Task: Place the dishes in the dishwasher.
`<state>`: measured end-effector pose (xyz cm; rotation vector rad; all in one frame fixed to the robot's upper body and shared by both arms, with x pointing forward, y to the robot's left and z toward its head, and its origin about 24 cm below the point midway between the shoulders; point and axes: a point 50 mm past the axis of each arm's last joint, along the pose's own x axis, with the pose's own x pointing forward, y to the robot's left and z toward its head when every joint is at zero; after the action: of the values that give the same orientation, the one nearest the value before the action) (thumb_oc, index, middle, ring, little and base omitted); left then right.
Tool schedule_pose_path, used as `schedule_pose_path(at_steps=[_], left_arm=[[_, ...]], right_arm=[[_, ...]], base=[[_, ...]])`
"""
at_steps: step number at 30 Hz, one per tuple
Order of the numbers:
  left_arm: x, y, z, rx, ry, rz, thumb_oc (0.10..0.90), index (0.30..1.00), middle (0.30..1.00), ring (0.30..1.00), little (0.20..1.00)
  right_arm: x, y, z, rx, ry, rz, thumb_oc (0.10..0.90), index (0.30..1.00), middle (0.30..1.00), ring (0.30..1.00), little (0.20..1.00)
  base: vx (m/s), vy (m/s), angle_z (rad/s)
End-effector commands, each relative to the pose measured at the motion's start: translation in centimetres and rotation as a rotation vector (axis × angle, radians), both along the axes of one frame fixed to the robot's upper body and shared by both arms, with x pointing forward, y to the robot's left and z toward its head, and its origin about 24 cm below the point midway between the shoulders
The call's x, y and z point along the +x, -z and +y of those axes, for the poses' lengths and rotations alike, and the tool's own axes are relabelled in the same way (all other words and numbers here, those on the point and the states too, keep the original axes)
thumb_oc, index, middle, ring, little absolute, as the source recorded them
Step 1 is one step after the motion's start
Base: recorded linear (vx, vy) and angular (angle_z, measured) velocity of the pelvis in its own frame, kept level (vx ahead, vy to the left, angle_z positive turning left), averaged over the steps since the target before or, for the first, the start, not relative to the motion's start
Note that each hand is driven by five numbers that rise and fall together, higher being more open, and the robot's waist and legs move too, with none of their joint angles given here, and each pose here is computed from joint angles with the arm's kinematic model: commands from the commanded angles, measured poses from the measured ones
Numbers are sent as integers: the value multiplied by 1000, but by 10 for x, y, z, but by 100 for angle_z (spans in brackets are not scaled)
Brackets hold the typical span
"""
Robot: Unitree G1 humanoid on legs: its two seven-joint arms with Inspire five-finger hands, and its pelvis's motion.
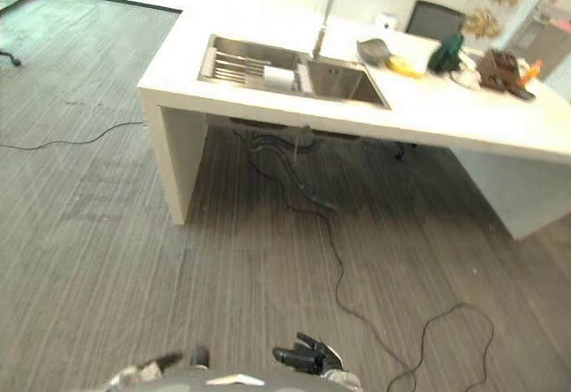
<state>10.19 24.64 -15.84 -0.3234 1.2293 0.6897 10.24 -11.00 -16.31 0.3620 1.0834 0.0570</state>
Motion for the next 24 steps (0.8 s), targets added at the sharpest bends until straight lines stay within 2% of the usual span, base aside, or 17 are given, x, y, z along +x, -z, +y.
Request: schedule_pose_path(at_steps=[1,3,6,7,8,11,13,14,15,16,17,18,19,20,21,24], left_arm=[[-26,11,-25,-82,52,146,800,900,900,900,900],[-25,10,-23,-73,-16,166,800,900,900,900,900],[-22,11,-33,-72,23,159,800,900,900,900,900],[-15,9,-30,-55,-70,101,800,900,900,900,900],[-14,9,-30,-55,-70,100,800,900,900,900,900],[18,-5,-3,27,-458,-139,800,900,900,900,900],[31,-9,-6,44,-494,-194,800,900,900,900,900],[73,-29,-3,69,-533,-349,800,900,900,900,900],[92,-39,-6,114,-442,-428,800,900,900,900,900],[92,-39,-6,114,-442,-428,800,900,900,900,900],[141,-79,-32,125,-364,-655,800,900,900,900,900],[162,-106,-67,156,-178,-782,800,900,900,900,900],[161,-106,-69,158,-176,-778,800,900,900,900,900],[169,-125,-72,225,-87,-876,800,900,900,900,900],[179,-152,-68,388,43,-970,800,900,900,900,900],[187,-206,-45,724,103,-1142,800,900,900,900,900]], right_arm=[[24,-9,6,50,23,-92,800,900,900,900,900],[24,-8,8,55,3,-81,800,900,900,900,900],[33,-12,5,50,-2,-125,800,900,900,900,900],[35,-12,-3,32,12,-123,800,900,900,900,900],[36,-12,-3,32,12,-124,800,900,900,900,900],[33,-10,-14,7,63,-105,800,900,900,900,900],[32,-10,-13,5,64,-103,800,900,900,900,900],[23,-6,-17,-15,33,-61,800,900,900,900,900],[22,-5,-21,-27,37,-57,800,900,900,900,900],[22,-5,-21,-27,37,-57,800,900,900,900,900],[20,-5,-26,-54,34,-59,800,900,900,900,900],[35,-12,-23,-50,58,-107,800,900,900,900,900],[34,-11,-24,-52,60,-105,800,900,900,900,900],[39,-13,-25,-65,71,-126,800,900,900,900,900],[42,-15,-29,-81,78,-139,800,900,900,900,900],[50,-18,-38,-109,87,-170,800,900,900,900,900]], base=[[381,228,14],[364,124,41],[449,0,32],[421,-67,61],[444,-89,82],[324,-49,99],[375,-96,128],[373,-180,72],[270,-151,24],[103,-101,25],[225,-156,13],[232,-158,5],[203,-163,5],[101,-132,50],[172,-199,64],[194,-177,-14]])
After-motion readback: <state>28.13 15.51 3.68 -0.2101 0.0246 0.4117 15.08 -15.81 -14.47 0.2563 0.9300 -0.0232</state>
